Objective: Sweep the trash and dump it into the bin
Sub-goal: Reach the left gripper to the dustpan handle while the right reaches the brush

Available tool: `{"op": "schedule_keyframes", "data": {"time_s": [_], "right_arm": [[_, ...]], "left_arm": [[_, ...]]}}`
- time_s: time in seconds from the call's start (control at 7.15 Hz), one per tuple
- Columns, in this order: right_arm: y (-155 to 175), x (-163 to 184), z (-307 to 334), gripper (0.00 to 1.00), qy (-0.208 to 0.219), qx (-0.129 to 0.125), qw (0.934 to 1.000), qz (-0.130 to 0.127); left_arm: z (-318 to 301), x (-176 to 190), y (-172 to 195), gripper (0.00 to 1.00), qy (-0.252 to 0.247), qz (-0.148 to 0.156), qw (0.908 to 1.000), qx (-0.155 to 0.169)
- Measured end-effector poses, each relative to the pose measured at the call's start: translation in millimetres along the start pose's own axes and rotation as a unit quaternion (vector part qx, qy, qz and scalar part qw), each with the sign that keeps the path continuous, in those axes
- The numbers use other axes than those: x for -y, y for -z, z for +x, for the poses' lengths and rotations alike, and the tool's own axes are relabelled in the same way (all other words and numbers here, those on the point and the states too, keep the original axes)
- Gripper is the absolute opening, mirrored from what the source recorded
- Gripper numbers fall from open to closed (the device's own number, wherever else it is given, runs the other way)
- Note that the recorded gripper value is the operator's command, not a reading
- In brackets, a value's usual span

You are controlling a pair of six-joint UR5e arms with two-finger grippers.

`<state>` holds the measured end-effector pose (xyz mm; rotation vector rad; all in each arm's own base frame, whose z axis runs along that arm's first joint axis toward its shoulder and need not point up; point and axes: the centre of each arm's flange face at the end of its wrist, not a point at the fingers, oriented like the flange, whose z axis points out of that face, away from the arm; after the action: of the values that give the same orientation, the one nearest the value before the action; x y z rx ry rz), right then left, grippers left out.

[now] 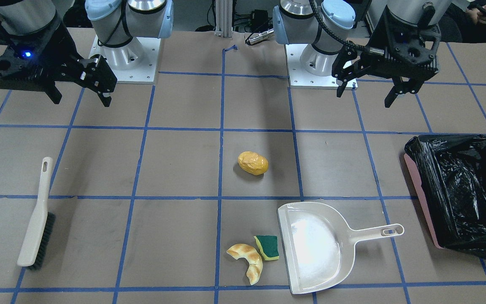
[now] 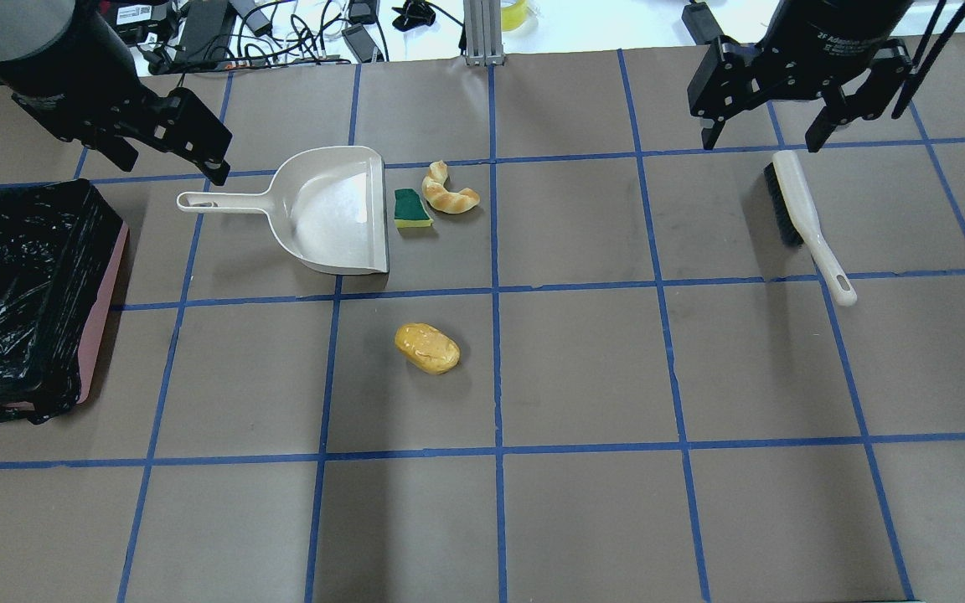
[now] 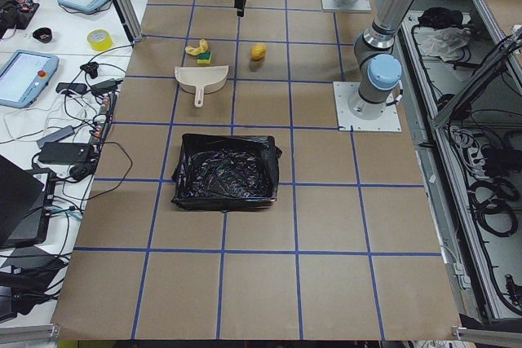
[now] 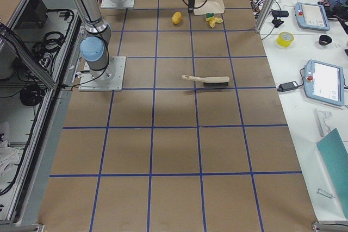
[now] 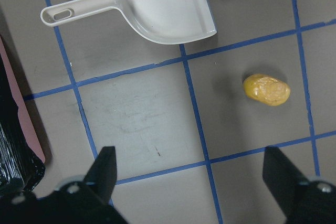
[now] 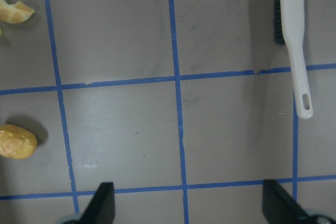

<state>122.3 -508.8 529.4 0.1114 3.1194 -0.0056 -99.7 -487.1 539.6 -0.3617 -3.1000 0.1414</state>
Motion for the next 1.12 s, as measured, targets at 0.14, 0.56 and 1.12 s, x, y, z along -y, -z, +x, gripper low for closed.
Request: {"op": "schedule_keyframes", "data": {"time_s": [0.14,0.56,1.12], "right_arm": [[-1,0,0,1.0,0.001,0.0,1.0,-0.001],[-22,7,9,1.0,0.034,-0.007,0.9992,-0.019],[-125,45,129,1.0,0.107,-0.002,0.9934,-0.04]], "left_arm": [[0,0,0,1.0,0.0,0.001,1.0,-0.001],[-13,9,-18,1.0,-0.084,0.001,0.9964,0.001],[-121,58,-112,1.0,-0.287,-0.01,0.958,0.005]]}}
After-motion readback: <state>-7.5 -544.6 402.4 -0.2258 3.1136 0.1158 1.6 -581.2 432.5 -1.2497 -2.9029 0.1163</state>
